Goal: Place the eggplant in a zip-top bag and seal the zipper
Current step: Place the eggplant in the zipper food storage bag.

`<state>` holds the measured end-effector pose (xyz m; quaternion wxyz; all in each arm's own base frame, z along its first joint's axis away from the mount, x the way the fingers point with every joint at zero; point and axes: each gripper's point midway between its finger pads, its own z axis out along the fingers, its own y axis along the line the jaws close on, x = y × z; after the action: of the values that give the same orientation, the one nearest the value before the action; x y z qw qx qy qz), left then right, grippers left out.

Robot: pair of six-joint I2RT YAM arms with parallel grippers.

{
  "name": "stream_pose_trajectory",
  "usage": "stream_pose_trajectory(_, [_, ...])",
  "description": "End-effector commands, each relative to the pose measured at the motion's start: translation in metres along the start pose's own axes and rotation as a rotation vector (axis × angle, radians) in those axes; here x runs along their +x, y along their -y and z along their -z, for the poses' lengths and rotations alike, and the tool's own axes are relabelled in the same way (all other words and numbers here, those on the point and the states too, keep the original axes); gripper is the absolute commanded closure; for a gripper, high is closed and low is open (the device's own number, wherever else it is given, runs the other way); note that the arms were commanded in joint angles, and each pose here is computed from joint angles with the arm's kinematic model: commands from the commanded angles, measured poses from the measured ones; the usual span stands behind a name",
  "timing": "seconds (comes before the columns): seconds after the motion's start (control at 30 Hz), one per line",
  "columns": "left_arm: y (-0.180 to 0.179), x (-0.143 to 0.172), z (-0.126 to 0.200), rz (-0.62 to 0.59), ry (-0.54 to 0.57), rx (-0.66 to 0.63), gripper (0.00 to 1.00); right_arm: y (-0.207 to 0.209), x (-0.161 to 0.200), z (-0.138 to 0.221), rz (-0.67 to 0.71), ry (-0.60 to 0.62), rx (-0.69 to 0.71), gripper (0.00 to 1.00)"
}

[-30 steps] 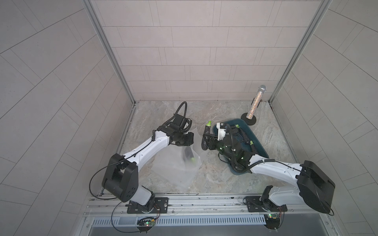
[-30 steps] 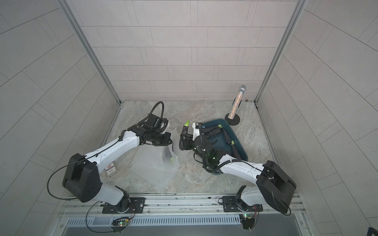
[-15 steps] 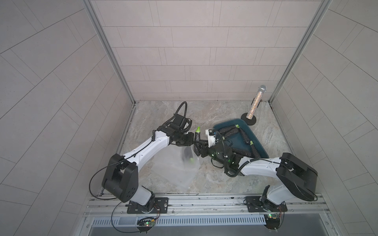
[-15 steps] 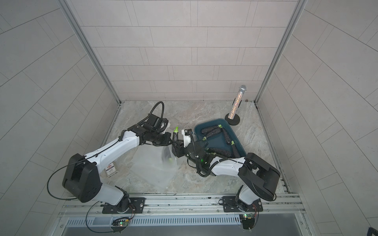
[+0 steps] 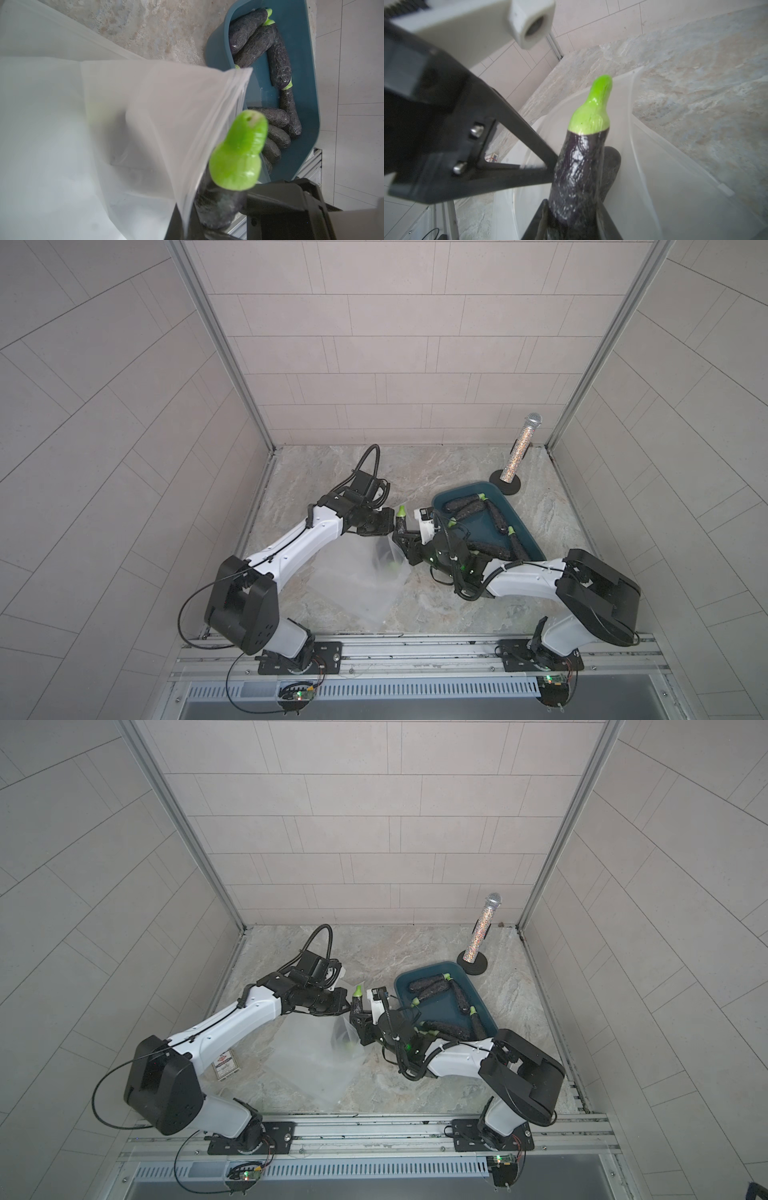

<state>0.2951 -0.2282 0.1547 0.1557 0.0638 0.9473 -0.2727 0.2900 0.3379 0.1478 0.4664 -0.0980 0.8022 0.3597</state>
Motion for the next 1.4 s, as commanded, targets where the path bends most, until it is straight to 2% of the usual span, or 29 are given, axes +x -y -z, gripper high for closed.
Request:
stream_pose_trajectory(0.0, [0.006,-0.010,0.019,-0.039,0.057,-0.011,1.00,0.001,0.001,0.000,0.020,-0.027,0.028,0.79])
stream_pose_trajectory(0.53, [0.008,-0.003,0.022,-0.061,0.059,-0.006,1.00,0.002,0.009,-0.025,0.065,-0.204,0.132,0.79])
stream_pose_trajectory(0.77, [0.009,0.001,0.022,-0.058,0.058,0.004,1.00,-0.002,0.011,-0.044,0.061,-0.264,0.152,0.75])
stream_pose_trajectory(0.97, [0.009,0.004,0.021,-0.035,0.060,0.024,1.00,-0.012,0.004,-0.064,0.025,-0.254,0.103,0.68])
stream_pose_trajectory(1.13, [0.005,0.004,0.021,-0.027,0.059,0.010,1.00,-0.019,-0.003,-0.074,-0.032,-0.228,0.017,0.52])
stream_pose_trajectory(1.37, [-0.015,0.004,0.016,0.020,0.054,-0.034,1.00,-0.021,-0.024,-0.063,-0.087,-0.200,-0.083,0.49])
